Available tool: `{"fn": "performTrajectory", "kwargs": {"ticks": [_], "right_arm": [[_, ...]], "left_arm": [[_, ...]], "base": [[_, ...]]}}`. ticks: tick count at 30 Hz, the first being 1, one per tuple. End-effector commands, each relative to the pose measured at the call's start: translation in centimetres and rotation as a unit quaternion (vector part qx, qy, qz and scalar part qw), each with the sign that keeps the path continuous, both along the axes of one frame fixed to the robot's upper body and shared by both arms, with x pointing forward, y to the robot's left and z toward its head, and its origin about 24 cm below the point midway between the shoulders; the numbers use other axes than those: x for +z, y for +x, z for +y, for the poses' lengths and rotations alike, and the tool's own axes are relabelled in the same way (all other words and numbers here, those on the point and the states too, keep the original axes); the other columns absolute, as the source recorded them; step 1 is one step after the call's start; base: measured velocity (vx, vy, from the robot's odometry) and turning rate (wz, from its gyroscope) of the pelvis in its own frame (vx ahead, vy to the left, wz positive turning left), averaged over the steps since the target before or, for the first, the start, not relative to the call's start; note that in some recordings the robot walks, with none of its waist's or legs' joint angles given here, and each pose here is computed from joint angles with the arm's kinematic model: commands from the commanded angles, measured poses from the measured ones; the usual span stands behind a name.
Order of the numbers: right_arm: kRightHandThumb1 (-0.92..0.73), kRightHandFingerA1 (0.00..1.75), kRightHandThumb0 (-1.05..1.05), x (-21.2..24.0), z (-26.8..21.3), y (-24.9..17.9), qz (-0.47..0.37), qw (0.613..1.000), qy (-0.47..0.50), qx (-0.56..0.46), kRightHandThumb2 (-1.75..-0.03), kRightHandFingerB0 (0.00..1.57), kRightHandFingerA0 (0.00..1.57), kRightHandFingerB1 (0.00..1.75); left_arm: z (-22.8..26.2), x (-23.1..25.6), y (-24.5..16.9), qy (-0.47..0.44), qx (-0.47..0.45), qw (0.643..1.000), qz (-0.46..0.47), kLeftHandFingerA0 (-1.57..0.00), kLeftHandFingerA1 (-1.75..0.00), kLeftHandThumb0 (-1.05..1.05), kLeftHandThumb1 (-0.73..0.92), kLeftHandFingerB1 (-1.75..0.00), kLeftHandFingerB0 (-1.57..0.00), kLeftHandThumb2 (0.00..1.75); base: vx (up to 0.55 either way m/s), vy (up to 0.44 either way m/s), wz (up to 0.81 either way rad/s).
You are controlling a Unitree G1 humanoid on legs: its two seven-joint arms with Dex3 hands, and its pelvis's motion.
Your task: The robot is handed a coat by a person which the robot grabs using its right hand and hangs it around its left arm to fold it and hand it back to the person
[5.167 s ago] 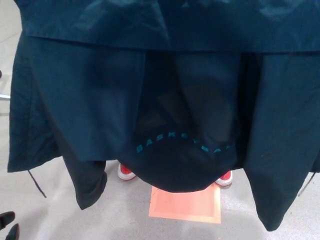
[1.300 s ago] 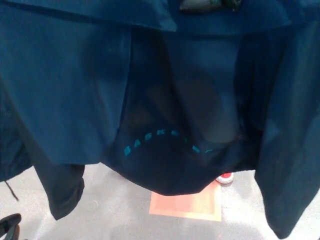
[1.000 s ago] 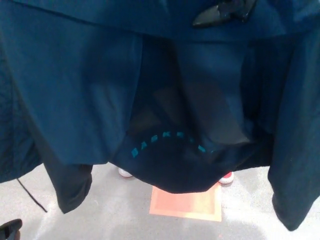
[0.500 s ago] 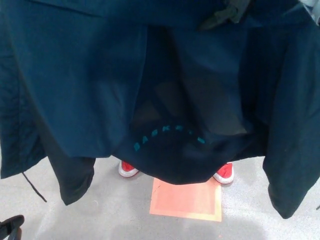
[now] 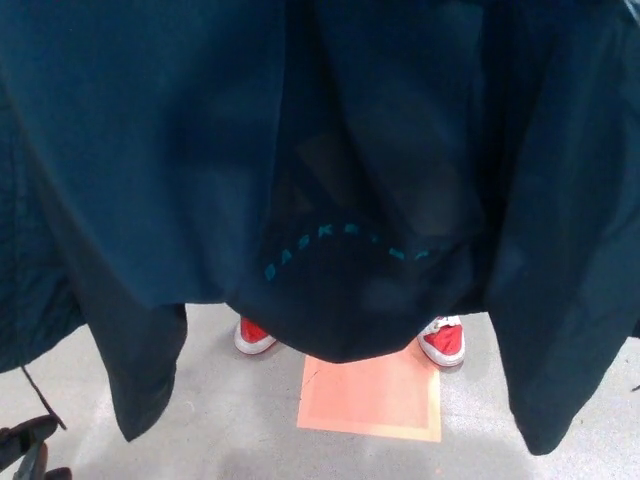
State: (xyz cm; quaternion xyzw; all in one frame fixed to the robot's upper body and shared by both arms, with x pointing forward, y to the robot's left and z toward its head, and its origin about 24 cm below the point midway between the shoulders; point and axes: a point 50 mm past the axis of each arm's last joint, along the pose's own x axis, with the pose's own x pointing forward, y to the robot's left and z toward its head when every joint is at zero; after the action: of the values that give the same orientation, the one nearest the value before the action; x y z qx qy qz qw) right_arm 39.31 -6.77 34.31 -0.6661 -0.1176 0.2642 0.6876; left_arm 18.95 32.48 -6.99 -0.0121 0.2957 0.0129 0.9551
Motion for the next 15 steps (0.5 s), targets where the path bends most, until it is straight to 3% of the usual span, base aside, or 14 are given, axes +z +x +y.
{"fn": "performTrajectory", "kwargs": {"ticks": [1, 3, 4, 5, 8, 9, 10, 11, 12, 14, 15], "right_arm": [[-0.71, 1.19, -0.28, 6.1, 0.4, -1.5, -0.379, 0.918, 0.118, 0.016, -0.61, 0.84, 0.82, 0.84], [-0.72, 1.13, -0.27, 6.8, 0.7, -1.8, -0.411, 0.908, 0.080, 0.013, -0.62, 0.84, 0.88, 0.76], [-0.71, 0.94, -0.21, 7.4, 0.9, -2.0, -0.420, 0.905, 0.071, 0.014, -0.61, 0.88, 0.91, 0.65], [-0.77, 0.93, -0.23, 7.8, 1.0, -2.2, -0.418, 0.904, 0.086, 0.017, -0.62, 0.88, 0.92, 0.73], [-0.72, 0.69, -0.21, 8.5, 1.3, -2.5, -0.425, 0.900, 0.093, 0.025, -0.62, 0.90, 0.92, 0.63], [-0.75, 0.87, -0.21, 9.1, 1.5, -2.8, -0.426, 0.900, 0.090, 0.024, -0.62, 0.91, 0.91, 0.71], [-0.75, 0.87, -0.21, 9.7, 1.6, -3.0, -0.423, 0.901, 0.095, 0.022, -0.62, 0.91, 0.91, 0.71], [-0.77, 0.92, -0.22, 10.1, 1.7, -3.2, -0.427, 0.899, 0.094, 0.021, -0.62, 0.89, 0.91, 0.72], [-0.77, 1.10, -0.21, 10.6, 1.8, -3.4, -0.432, 0.895, 0.105, 0.026, -0.63, 0.87, 0.89, 0.83], [-0.79, 1.20, -0.22, 11.3, 1.8, -3.8, -0.430, 0.895, 0.117, 0.027, -0.64, 0.85, 0.88, 0.89], [-0.77, 1.22, -0.20, 12.0, 1.7, -4.1, -0.442, 0.888, 0.120, 0.027, -0.64, 0.87, 0.93, 0.91]], "left_arm": [[0.3, 1.4, 1.2, -0.005, -0.019, 0.999, -0.043, -0.26, -0.45, -0.68, 0.72, -0.42, -0.19, 0.89], [0.2, 1.6, 1.4, -0.017, -0.017, 0.998, -0.052, -0.28, -0.46, -0.68, 0.71, -0.42, -0.19, 0.90], [-0.1, 1.6, 1.5, -0.027, -0.024, 0.998, -0.057, -0.29, -0.47, -0.69, 0.70, -0.43, -0.19, 0.90], [-0.2, 1.7, 1.6, -0.029, -0.031, 0.997, -0.060, -0.29, -0.47, -0.69, 0.70, -0.43, -0.20, 0.90], [-0.3, 1.9, 1.6, -0.039, -0.046, 0.996, -0.066, -0.26, -0.46, -0.69, 0.70, -0.43, -0.19, 0.89], [-0.4, 2.0, 1.6, -0.049, -0.057, 0.995, -0.070, -0.32, -0.38, -0.67, 0.81, -0.33, -0.23, 0.64], [-0.5, 2.2, 1.7, -0.062, -0.068, 0.993, -0.075, -0.32, -0.38, -0.67, 0.81, -0.33, -0.23, 0.64], [-0.5, 2.4, 1.7, -0.063, -0.079, 0.992, -0.076, -0.27, -0.46, -0.72, 0.67, -0.44, -0.21, 0.89], [-0.5, 2.6, 1.9, -0.068, -0.090, 0.990, -0.082, -0.36, -0.39, -0.69, 0.79, -0.34, -0.27, 0.64], [-0.6, 3.0, 2.0, -0.076, -0.105, 0.988, -0.089, -0.37, -0.39, -0.68, 0.81, -0.35, -0.28, 0.64], [-0.7, 3.4, 2.1, -0.083, -0.121, 0.984, -0.098, -0.34, -0.55, -0.65, 0.63, -0.44, -0.14, 1.02]], "base": [[0.00, 0.000, 0.00], [0.00, 0.000, 0.00], [0.00, 0.000, 0.00], [0.00, 0.000, 0.00], [0.00, 0.000, 0.00], [0.00, 0.000, 0.00], [0.00, 0.000, 0.00], [0.00, 0.000, 0.00], [0.00, 0.000, 0.00], [0.00, 0.000, 0.00], [0.00, 0.000, 0.00]]}}
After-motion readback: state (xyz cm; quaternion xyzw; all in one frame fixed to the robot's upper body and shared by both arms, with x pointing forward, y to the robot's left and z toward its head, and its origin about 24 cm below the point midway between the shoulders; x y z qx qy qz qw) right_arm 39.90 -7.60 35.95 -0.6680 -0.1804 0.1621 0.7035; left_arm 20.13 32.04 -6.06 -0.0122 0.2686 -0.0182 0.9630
